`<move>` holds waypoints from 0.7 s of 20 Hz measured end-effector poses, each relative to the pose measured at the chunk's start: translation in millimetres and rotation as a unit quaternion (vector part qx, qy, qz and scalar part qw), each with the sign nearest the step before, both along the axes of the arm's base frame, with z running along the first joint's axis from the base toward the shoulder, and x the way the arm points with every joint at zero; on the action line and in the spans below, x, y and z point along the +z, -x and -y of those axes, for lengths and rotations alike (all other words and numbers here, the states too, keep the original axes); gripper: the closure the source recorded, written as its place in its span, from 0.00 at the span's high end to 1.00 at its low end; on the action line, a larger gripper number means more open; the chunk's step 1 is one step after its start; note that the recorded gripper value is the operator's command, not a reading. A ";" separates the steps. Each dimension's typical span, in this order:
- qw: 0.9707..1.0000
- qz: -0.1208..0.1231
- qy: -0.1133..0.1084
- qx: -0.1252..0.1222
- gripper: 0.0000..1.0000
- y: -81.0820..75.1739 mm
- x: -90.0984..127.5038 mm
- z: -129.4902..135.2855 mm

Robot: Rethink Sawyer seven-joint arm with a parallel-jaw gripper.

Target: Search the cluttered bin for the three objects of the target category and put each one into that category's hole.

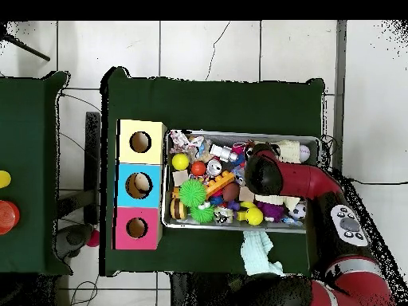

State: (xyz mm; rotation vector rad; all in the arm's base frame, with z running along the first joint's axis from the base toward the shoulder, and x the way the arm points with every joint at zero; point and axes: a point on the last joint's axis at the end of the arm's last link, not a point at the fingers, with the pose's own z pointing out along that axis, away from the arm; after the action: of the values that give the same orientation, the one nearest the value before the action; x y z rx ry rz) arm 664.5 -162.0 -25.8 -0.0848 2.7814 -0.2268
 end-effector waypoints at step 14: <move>0.998 -0.008 -0.037 -0.042 1.00 -5.6 4.2 3.4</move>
State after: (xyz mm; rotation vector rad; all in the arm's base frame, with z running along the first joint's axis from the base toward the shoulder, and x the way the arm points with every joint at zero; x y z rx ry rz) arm 670.0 -165.4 -21.6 0.0497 2.8096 -0.1436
